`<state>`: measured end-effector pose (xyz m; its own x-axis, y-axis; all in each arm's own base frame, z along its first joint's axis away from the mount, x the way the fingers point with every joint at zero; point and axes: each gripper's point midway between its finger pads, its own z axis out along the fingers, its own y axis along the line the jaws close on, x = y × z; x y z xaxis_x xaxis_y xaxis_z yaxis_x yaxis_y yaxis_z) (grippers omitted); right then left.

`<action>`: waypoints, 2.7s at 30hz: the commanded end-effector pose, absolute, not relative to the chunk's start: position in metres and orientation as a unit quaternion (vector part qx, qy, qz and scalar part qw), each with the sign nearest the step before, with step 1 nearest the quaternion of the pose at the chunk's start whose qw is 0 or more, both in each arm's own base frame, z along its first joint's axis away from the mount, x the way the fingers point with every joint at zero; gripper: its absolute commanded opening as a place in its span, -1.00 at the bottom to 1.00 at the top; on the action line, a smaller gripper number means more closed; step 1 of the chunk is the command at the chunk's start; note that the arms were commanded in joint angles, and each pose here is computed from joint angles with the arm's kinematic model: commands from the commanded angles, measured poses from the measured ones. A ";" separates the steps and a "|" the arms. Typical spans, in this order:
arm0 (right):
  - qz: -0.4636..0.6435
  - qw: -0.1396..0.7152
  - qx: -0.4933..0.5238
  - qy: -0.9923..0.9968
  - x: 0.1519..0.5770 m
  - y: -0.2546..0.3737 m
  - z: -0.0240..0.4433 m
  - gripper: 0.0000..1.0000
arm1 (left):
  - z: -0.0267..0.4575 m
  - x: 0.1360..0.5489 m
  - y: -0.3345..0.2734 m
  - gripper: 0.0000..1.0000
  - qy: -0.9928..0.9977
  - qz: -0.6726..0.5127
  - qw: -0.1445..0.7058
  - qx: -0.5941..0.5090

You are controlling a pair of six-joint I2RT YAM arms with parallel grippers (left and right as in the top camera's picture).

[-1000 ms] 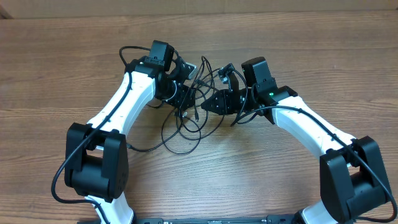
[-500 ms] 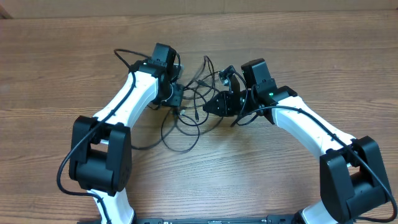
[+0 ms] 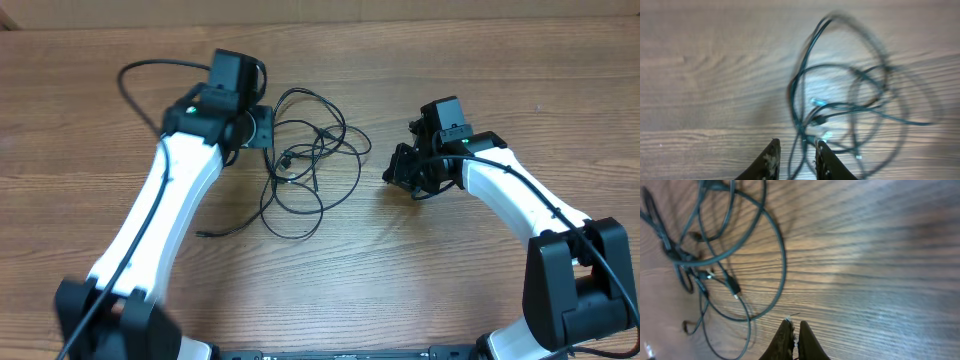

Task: Untangle cables

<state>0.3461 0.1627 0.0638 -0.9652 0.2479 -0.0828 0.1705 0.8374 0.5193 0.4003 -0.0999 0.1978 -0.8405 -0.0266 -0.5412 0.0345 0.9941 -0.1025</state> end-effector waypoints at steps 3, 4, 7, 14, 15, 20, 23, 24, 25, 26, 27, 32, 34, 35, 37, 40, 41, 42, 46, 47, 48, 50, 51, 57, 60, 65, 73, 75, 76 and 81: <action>0.300 0.103 0.050 0.947 0.355 0.175 0.098 -0.92 | 0.205 0.394 -0.109 -0.19 0.957 -0.081 0.277 0.010; 0.298 0.112 0.048 0.947 0.358 0.174 0.105 -0.91 | 0.198 0.396 -0.109 -0.10 0.960 -0.079 0.269 0.009; 0.294 0.124 0.047 0.946 0.362 0.173 0.111 -0.47 | 0.172 0.402 -0.110 0.07 0.968 -0.072 0.242 0.008; 0.279 0.103 0.056 0.953 0.353 0.168 0.105 -0.28 | 0.096 0.417 -0.085 -0.01 0.984 -0.039 0.161 -0.069; 0.278 0.103 0.054 0.953 0.352 0.168 0.105 -0.28 | 0.087 0.419 -0.083 -0.04 0.984 -0.037 0.155 -0.074; 0.278 0.103 0.054 0.953 0.353 0.168 0.105 -0.28 | 0.049 0.429 -0.087 -0.08 0.987 -0.035 0.135 -0.077; 0.279 0.104 0.054 0.953 0.353 0.168 0.105 -0.27 | 0.032 0.432 -0.094 -0.10 0.988 -0.046 0.127 -0.073; 0.279 0.104 0.053 0.953 0.353 0.168 0.105 -0.27 | 0.028 0.433 -0.096 -0.10 0.988 -0.050 0.123 -0.073; 0.279 0.104 0.053 0.953 0.353 0.168 0.105 -0.27 | 0.023 0.433 -0.097 -0.13 0.988 -0.053 0.119 -0.079; 0.279 0.104 0.053 0.953 0.353 0.168 0.105 -0.27 | 0.019 0.433 -0.097 -0.15 0.988 -0.053 0.116 -0.085; 0.279 0.104 0.053 0.953 0.353 0.168 0.105 -0.28 | 0.016 0.433 -0.097 -0.18 0.988 -0.053 0.114 -0.090; 0.275 0.106 0.054 0.954 0.353 0.167 0.104 -0.26 | 0.009 0.433 -0.097 -0.55 0.988 -0.052 0.109 -0.093; 0.275 0.106 0.054 0.954 0.353 0.167 0.104 -0.26 | 0.009 0.434 -0.097 -0.69 0.988 -0.052 0.110 -0.093; 0.274 0.107 0.054 0.954 0.354 0.167 0.104 -0.26 | 0.009 0.434 -0.097 -0.77 0.988 -0.053 0.112 -0.093; 0.270 0.109 0.055 0.955 0.354 0.166 0.104 -0.26 | 0.011 0.436 -0.097 -0.81 0.988 -0.054 0.114 -0.095; 0.268 0.112 0.055 0.955 0.356 0.165 0.104 -0.25 | 0.018 0.441 -0.098 -0.91 0.987 -0.055 0.120 -0.094; 0.269 0.113 0.055 0.955 0.357 0.165 0.104 -0.25 | 0.025 0.444 -0.099 -0.92 0.986 -0.056 0.124 -0.094; 0.269 0.114 0.055 0.955 0.357 0.165 0.104 -0.25 | 0.033 0.446 -0.099 -0.92 0.986 -0.057 0.128 -0.094; 0.269 0.114 0.055 0.955 0.357 0.165 0.104 -0.25 | 0.056 0.453 -0.099 -0.92 0.985 -0.055 0.138 -0.092; 0.269 0.114 0.054 0.955 0.357 0.165 0.104 -0.26 | 0.063 0.454 -0.099 -0.92 0.985 -0.056 0.140 -0.085; 0.269 0.114 0.054 0.955 0.357 0.165 0.104 -0.26 | 0.068 0.455 -0.100 -0.92 0.985 -0.056 0.142 -0.080; 0.271 0.114 0.053 0.954 0.357 0.166 0.105 -0.28 | 0.086 0.455 -0.102 -0.91 0.985 -0.056 0.149 -0.062; 0.288 0.112 0.034 0.950 0.354 0.172 0.108 -0.35 | 0.092 0.455 -0.104 -0.91 0.985 -0.056 0.151 -0.054; 0.471 0.154 -0.099 0.863 0.352 0.220 0.213 -0.22 | 0.200 0.442 -0.151 -0.92 0.956 -0.140 0.236 0.100; 0.478 0.202 -0.128 0.845 0.358 0.226 0.261 -0.09 | 0.257 0.419 -0.176 -0.91 0.921 -0.199 0.288 0.173; 0.485 0.215 -0.111 0.840 0.363 0.236 0.287 -0.10 | 0.310 0.387 -0.192 -0.91 0.877 -0.262 0.328 0.232; 0.441 0.196 -0.029 0.875 0.371 0.228 0.268 -0.11 | 0.317 0.375 -0.198 -0.92 0.869 -0.290 0.320 0.241; 0.424 0.195 -0.017 0.884 0.371 0.225 0.261 -0.10 | 0.324 0.375 -0.200 -0.92 0.865 -0.297 0.327 0.237; 0.415 0.197 -0.013 0.888 0.372 0.224 0.258 -0.08 | 0.332 0.374 -0.201 -0.91 0.861 -0.305 0.334 0.234; 0.388 0.188 0.005 0.902 0.382 0.226 0.235 -0.04 | 0.382 0.361 -0.206 -0.92 0.834 -0.340 0.369 0.230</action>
